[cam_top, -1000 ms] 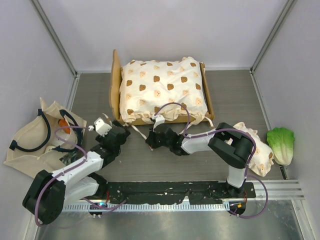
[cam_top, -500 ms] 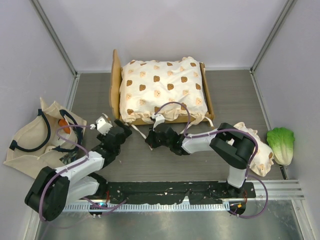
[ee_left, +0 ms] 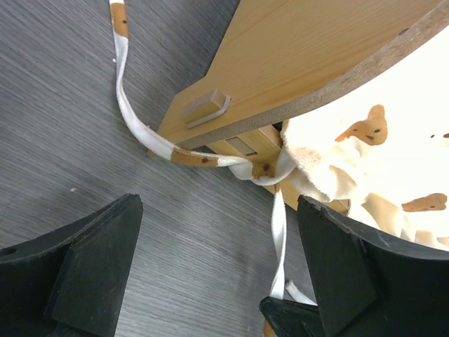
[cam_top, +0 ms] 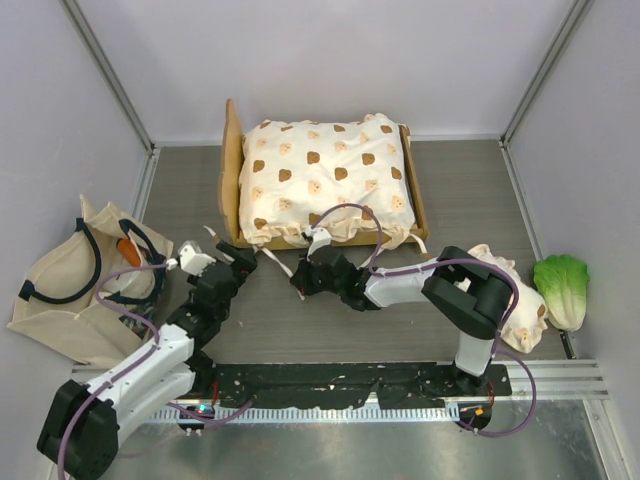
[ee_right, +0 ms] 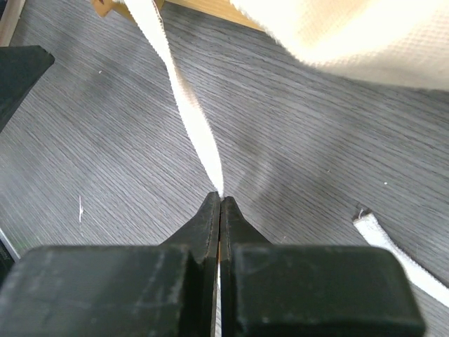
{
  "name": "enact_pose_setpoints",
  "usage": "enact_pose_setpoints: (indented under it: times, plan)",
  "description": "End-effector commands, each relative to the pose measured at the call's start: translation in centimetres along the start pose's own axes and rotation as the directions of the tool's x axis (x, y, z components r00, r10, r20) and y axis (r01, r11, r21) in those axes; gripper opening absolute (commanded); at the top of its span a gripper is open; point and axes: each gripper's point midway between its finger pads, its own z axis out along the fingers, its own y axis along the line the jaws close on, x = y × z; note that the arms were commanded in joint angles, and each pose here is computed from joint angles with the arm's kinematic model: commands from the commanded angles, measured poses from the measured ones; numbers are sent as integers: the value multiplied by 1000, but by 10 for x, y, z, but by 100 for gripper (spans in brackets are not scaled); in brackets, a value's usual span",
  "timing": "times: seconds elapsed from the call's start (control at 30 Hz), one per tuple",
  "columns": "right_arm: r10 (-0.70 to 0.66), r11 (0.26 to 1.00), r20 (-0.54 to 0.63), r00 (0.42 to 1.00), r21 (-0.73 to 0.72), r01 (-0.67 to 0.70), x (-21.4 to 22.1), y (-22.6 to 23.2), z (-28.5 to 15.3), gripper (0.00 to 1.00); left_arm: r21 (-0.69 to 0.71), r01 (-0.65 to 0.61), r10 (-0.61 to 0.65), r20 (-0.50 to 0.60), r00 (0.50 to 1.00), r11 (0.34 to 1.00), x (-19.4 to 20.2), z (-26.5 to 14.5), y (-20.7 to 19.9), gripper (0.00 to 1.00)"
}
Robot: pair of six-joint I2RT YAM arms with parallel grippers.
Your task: Set up the pet bed
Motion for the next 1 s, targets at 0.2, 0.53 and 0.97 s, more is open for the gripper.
enact_pose_setpoints:
  times: [0.2, 0.53, 0.97]
  plan:
    - [89, 995, 164, 983, -55, -81, -43, 18, -11, 1, 17, 40, -39, -22, 999, 999, -37, 9, -13, 100]
    - [141, 990, 187, 972, -50, -134, -51, 20, -12, 1, 149, 224, -218, -55, 974, 963, -36, 8, -18, 99]
    - [137, 989, 174, 975, -73, -126, -53, 28, -8, 1, -21, 434, -434, -20, 901, 901, -59, 24, 13, 100]
